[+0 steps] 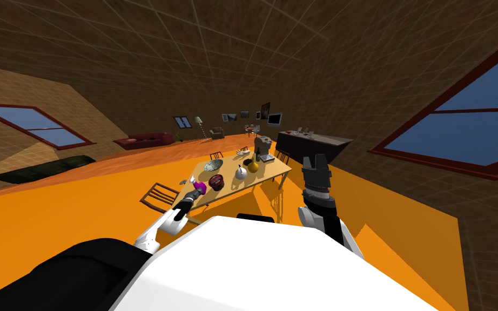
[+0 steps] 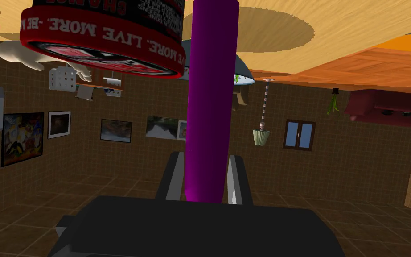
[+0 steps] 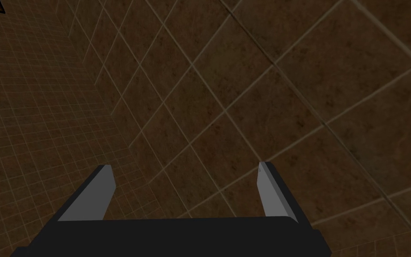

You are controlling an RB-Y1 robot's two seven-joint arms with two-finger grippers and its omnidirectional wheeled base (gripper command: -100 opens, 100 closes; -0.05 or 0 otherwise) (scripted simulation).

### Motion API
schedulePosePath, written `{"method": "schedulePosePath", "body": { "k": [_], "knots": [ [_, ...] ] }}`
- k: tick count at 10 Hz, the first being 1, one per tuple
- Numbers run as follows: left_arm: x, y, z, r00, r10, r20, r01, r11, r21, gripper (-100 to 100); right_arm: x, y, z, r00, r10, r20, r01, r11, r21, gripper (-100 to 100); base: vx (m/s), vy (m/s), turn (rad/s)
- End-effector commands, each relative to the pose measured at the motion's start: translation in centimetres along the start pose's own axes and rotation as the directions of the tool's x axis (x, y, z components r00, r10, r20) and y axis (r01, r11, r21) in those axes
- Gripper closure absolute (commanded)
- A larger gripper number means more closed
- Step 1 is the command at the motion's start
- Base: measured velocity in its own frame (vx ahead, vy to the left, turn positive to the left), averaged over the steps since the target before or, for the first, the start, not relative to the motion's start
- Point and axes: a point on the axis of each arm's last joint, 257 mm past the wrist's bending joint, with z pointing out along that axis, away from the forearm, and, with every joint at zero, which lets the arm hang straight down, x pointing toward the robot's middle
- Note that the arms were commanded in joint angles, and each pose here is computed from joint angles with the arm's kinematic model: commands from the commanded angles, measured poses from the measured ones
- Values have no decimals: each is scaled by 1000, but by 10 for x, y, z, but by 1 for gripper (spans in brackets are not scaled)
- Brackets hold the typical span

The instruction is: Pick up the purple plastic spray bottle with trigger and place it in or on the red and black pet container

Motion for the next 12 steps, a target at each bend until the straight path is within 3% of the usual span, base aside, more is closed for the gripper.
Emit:
{"method": "schedulePosePath", "body": {
  "k": [1,3,5,6,7,8,12],
  "knots": [
    [-31,-12,5,998,10,55,-11,1000,16,100,0,0,0,1000,0,0,0,1000,0,0,89,-107,50],
    [-68,-30,10,992,19,124,-23,999,36,100,0,0,0,1000,0,0,0,1000,0,0,151,-106,58],
    [-91,-43,13,986,23,166,-31,998,46,100,0,0,0,1000,0,0,0,1000,0,0,95,-67,32],
    [-101,-48,15,983,25,184,-35,998,49,100,0,0,0,1000,0,0,0,1000,0,0,118,-48,27],
    [-96,-44,16,985,23,171,-32,998,48,100,0,0,0,1000,0,0,0,1000,0,0,58,-20,-8],
    [-99,-46,16,984,24,176,-33,998,49,-100,0,0,0,1000,0,0,0,1000,0,0,12,-5,-4],
    [-99,-46,16,984,24,176,-33,998,49,-100,0,0,0,1000,0,0,0,1000,0,0,1,-1,0]
  ]
}}
